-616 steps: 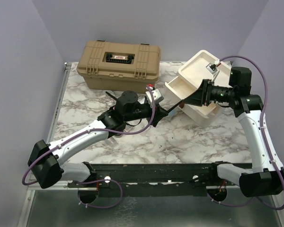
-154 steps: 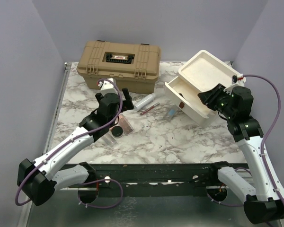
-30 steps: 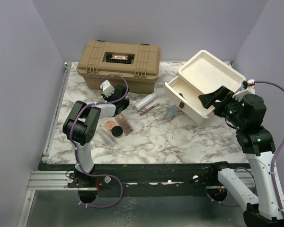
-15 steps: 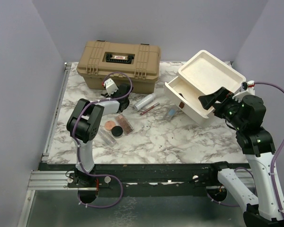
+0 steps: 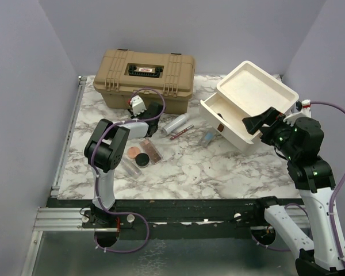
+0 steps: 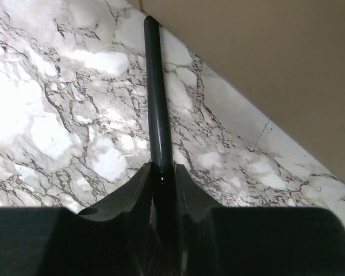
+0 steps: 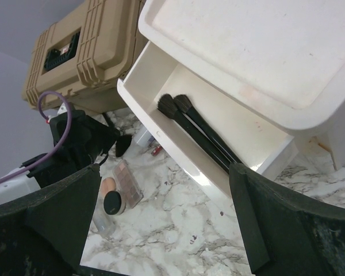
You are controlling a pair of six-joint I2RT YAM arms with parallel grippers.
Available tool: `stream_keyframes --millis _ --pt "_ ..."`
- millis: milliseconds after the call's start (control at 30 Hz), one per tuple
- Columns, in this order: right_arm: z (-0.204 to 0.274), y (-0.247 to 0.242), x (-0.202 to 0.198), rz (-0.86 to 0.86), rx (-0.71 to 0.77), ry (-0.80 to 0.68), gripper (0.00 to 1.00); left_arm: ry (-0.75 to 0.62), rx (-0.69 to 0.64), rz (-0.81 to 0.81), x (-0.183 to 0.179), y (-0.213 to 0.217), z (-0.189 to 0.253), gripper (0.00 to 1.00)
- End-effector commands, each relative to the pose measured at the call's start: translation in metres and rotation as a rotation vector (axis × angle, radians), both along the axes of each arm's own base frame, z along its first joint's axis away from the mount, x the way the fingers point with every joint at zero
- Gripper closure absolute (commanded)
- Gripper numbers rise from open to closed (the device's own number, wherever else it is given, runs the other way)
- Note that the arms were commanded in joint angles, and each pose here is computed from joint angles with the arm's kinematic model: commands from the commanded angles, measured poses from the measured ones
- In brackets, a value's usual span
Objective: Organize the makeup
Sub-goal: Pick up the makeup brush from the center of the board.
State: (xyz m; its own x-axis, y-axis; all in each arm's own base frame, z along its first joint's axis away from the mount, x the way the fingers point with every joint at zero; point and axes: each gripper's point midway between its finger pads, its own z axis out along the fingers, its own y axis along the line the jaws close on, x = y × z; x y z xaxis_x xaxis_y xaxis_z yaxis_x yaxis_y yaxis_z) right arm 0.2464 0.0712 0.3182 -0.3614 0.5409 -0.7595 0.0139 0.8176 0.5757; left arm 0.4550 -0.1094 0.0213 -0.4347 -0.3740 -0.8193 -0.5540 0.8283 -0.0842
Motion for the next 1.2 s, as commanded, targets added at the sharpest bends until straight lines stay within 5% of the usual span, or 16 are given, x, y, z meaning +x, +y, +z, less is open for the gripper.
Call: stream_keyframes --millis 0,233,767,1167 --pt "-0.007 -0.004 -0.003 -0.027 -0.007 0.026 0.00 0.278 0.097 -0.069 -0.060 0.009 -0.060 0.80" --pt "-0.007 -0.003 0.000 -0.015 -0.015 0.047 0.00 0.202 0.029 -0.051 -0.063 0.002 -0.035 1.00" --pt "-0.013 0.005 0.000 0.031 -0.014 0.056 0.00 -0.060 -0.118 -0.091 -0.042 -0.016 0.060 1.00" --pt "0.001 0.019 -0.004 0.130 -0.004 -0.021 0.00 -0.113 -0.209 -0.167 -0.067 -0.019 0.088 1.00"
